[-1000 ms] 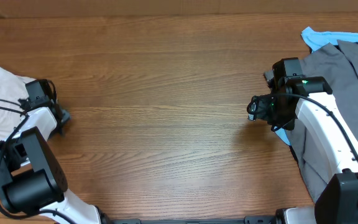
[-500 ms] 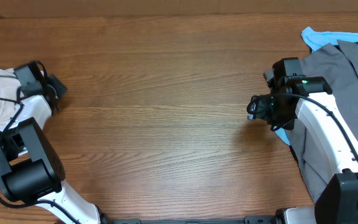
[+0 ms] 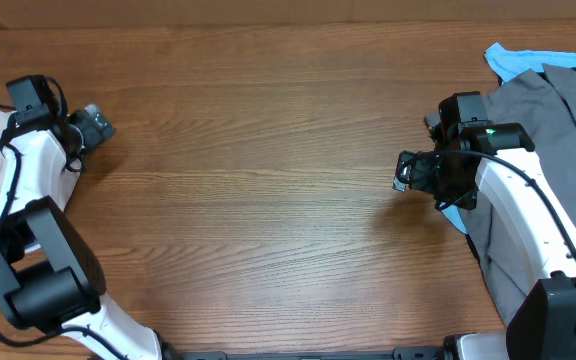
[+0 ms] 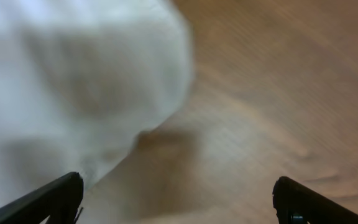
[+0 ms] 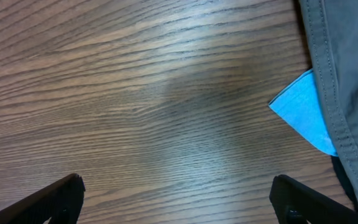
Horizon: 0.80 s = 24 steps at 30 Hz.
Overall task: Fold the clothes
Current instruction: 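Lower the khaki shorts at the table's left edge and open the left gripper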
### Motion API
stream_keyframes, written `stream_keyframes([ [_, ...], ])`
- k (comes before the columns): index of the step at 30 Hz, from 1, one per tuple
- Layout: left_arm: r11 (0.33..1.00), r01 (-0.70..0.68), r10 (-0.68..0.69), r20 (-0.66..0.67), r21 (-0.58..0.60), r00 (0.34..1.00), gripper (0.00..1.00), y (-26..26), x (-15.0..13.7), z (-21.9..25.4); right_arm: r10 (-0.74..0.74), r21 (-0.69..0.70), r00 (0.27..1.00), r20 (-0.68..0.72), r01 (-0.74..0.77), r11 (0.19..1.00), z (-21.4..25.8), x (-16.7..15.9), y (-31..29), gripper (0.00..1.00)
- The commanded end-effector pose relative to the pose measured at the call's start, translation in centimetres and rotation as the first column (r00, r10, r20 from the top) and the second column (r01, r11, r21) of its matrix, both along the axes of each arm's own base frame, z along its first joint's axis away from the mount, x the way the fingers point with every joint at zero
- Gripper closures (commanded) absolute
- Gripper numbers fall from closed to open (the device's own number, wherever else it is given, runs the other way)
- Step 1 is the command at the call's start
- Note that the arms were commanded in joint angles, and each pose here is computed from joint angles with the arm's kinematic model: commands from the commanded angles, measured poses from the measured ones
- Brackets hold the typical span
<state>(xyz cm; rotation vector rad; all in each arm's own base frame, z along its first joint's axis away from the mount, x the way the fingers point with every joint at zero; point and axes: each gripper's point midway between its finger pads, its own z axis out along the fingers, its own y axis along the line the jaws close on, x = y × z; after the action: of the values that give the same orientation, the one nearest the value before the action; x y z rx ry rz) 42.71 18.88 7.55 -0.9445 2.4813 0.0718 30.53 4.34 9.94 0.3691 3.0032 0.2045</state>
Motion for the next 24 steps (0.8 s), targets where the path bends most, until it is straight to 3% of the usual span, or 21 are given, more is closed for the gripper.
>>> stream_keyframes([
  [1, 0.956, -0.201, 0.210, -0.019, 0.214, 0.978, 0.00, 4.1, -3.6, 5.4, -0.002, 0.008, 0.999, 0.041, 0.001, 1.000, 1.2, 0.6, 0.0, 0.00],
  [4, 0.890, -0.336, 0.388, -0.125, 0.310, 0.913, 0.00, 6.1, -8.4, 5.1, -0.002, 0.008, 0.999, 0.045, 0.001, 1.000, 1.2, 0.7, 0.1, 0.01],
  [7, 0.871, -0.402, 0.448, -0.122, 0.281, 0.886, 0.06, 6.9, -9.5, 4.7, -0.001, 0.008, 0.999, 0.043, 0.001, 1.000, 1.2, 0.7, 0.0, 0.02],
  [8, 0.872, -0.419, 0.457, -0.112, 0.251, 0.883, 0.13, 7.4, -9.6, 4.5, -0.001, 0.008, 0.999, 0.042, 0.000, 1.000, 1.2, 0.6, 0.0, 0.09],
  [10, 0.864, -0.444, 0.476, -0.100, 0.237, 0.874, 0.38, 8.3, -10.0, 4.5, 0.002, 0.007, 0.999, 0.038, -0.002, 1.000, 1.1, 0.5, 0.0, 0.19],
  [11, 0.855, -0.462, 0.493, -0.088, 0.235, 0.866, 0.57, 9.0, -10.2, 4.5, 0.002, 0.007, 0.999, 0.036, -0.002, 1.000, 1.1, 0.5, 0.0, 0.25],
  [12, 0.846, -0.482, 0.508, -0.069, 0.229, 0.859, 0.70, 9.8, -10.4, 4.6, 0.002, 0.007, 0.999, 0.036, -0.002, 1.000, 1.1, 0.5, 0.0, 0.27],
  [15, 0.826, -0.515, 0.534, -0.025, 0.229, 0.845, 0.73, 11.7, -10.7, 5.0, 0.002, 0.007, 0.999, 0.037, -0.002, 1.000, 1.1, 0.5, 0.0, 0.26],
  [18, 0.830, -0.505, 0.520, -0.002, 0.238, 0.854, 0.87, 12.9, -10.7, 5.4, 0.002, 0.008, 0.999, 0.037, -0.002, 1.000, 1.1, 0.5, 0.0, 0.22],
  [24, 0.825, -0.508, 0.521, 0.015, 0.246, 0.853, 0.89, 14.0, -10.1, 4.5, 0.002, 0.011, 0.999, 0.036, -0.002, 1.000, 1.2, 0.5, 0.1, 0.21],
])
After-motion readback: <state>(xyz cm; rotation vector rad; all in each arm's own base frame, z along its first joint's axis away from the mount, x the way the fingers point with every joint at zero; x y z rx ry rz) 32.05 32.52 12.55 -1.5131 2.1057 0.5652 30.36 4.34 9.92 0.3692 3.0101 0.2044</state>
